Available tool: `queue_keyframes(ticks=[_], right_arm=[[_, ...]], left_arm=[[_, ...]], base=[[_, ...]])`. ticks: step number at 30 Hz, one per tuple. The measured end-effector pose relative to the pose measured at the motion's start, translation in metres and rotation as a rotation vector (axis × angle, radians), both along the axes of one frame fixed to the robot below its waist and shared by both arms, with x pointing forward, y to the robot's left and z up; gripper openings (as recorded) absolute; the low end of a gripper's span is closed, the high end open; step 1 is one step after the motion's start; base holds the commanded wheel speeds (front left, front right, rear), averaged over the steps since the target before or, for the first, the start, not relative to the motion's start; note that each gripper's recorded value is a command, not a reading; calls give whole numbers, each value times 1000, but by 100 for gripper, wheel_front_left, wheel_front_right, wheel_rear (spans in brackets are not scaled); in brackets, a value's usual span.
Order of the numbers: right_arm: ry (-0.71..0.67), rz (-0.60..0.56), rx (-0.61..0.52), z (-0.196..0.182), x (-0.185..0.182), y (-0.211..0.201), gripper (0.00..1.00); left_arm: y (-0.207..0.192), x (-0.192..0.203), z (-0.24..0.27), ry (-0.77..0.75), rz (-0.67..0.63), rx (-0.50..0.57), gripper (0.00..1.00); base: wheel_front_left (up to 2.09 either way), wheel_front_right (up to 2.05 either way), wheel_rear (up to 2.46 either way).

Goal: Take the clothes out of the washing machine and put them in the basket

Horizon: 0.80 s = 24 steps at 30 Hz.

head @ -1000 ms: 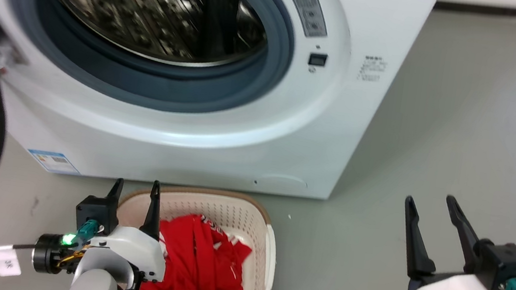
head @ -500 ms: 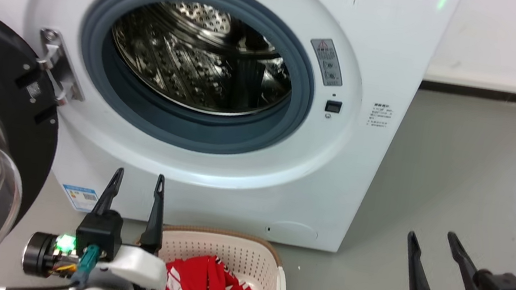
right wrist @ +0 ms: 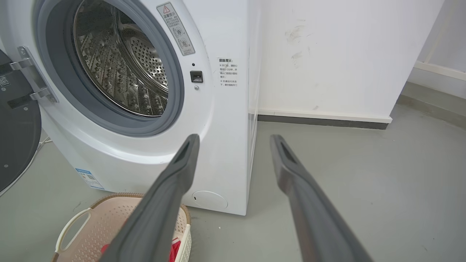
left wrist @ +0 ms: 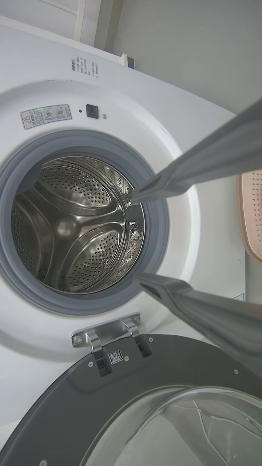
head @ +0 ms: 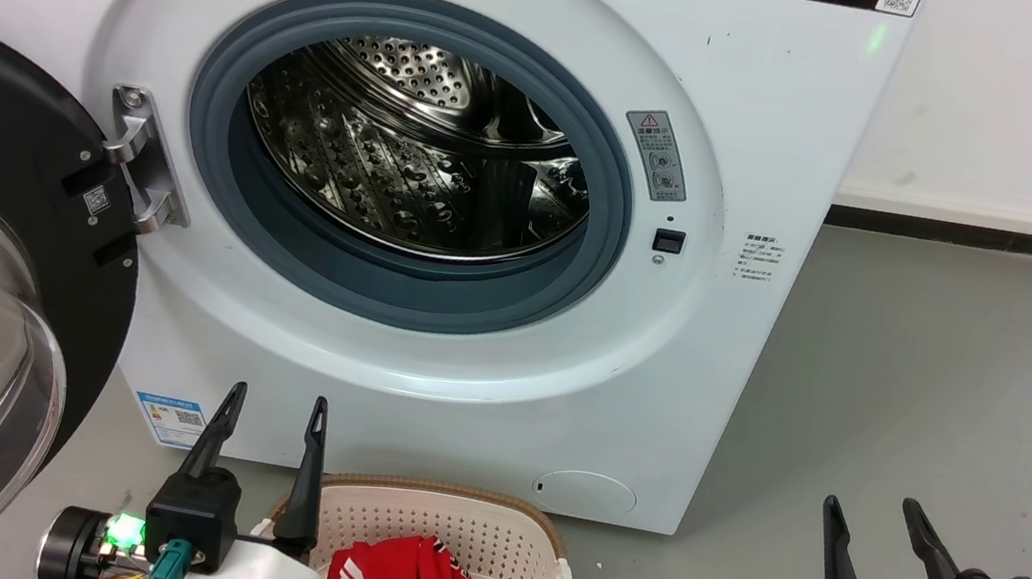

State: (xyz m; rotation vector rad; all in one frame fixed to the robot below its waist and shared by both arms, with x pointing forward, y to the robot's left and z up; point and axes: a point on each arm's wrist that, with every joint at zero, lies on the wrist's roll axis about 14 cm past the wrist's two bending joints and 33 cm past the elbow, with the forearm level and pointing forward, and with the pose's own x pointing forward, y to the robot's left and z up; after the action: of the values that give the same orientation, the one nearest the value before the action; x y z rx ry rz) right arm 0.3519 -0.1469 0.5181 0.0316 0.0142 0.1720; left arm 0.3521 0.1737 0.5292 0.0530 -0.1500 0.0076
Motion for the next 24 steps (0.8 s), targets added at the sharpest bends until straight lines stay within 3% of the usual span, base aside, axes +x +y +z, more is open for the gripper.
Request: queue_keyframes(ticks=[17,18,24], right_arm=[[10,-8,9,-3,0,-3,100],[10,-9,10,-3,0,-3,0],[66,-11,23,-21,-4,-3,0]], left_arm=[[-4,6,-2,14,-15,-15,100],[-4,7,-2,13,-15,-17,0],[-3,-1,-27,97,-5,-44,0]], base=[[0,0,0],[0,0,0],[0,0,0]])
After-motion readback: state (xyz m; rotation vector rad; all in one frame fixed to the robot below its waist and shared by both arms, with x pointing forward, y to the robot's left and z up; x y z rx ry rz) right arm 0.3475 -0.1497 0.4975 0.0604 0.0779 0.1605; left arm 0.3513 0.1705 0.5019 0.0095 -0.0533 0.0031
